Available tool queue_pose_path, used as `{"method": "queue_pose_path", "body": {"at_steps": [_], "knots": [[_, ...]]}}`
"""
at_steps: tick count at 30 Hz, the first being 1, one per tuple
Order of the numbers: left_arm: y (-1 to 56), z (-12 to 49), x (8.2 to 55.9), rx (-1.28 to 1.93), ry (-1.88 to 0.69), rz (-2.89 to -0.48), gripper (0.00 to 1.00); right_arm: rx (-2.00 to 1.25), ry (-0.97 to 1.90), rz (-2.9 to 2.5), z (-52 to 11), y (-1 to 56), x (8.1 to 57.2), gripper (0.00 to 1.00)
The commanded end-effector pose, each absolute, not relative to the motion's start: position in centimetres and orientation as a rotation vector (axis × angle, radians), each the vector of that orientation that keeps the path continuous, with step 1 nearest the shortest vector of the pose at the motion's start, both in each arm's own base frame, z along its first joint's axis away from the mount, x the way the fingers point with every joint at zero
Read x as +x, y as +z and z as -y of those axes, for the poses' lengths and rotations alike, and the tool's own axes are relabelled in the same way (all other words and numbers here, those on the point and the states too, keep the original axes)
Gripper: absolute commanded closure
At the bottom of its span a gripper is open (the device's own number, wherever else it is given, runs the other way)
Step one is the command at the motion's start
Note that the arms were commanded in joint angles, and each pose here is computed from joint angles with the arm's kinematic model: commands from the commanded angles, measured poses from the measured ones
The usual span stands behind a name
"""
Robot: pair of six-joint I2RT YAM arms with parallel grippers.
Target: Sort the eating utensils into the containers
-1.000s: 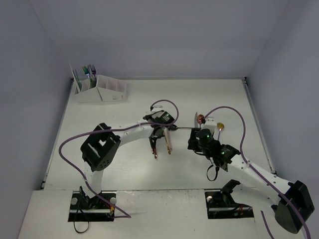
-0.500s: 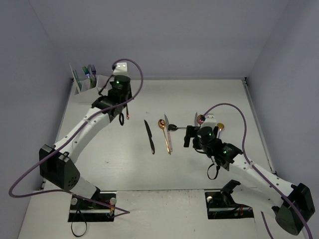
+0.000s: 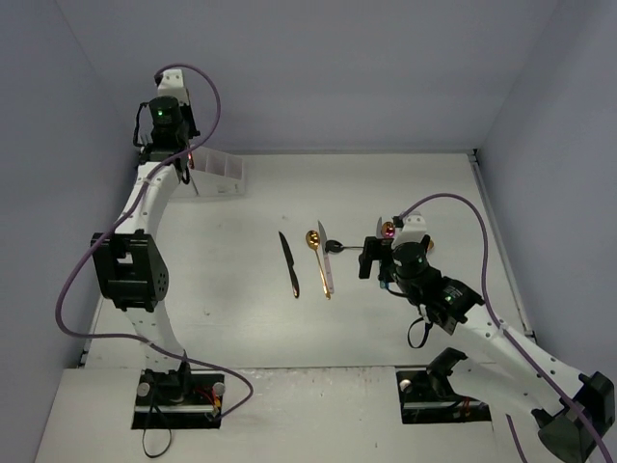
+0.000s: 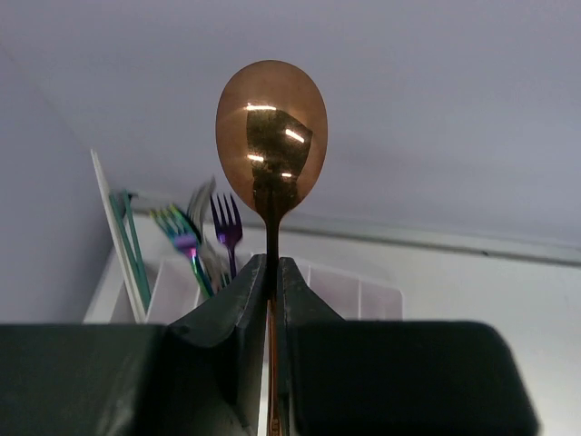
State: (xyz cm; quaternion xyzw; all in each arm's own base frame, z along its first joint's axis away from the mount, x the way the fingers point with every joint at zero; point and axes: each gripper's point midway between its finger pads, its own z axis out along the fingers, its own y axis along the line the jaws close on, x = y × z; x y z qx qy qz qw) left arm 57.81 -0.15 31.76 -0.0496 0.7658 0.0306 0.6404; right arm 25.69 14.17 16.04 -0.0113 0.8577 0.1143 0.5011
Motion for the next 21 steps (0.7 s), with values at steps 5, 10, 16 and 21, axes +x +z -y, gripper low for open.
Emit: {"method": "queue_pose_path", "body": {"at_steps": [5, 10, 16, 21], "knots": [[37.3, -0.3, 64.0, -0.019, 0.100, -1.505, 1.00, -0.052, 0.267, -1.992, -14.4, 18.9, 27.1, 0.00], [34.4, -0.2, 66.3, -0.011, 0.089, -1.518, 1.00, -0.062, 0.262, -2.001, -14.5, 18.6, 27.2, 0.00], [29.4, -0.7, 65.8, -0.023, 0.115, -1.540, 1.00, -0.057, 0.263, -2.011, -14.4, 18.1, 27.0, 0.00], [27.7, -1.0, 64.8, -0.037, 0.131, -1.548, 0.94, -0.051, 0.276, -2.002, -14.4, 18.2, 26.8, 0.00]]}}
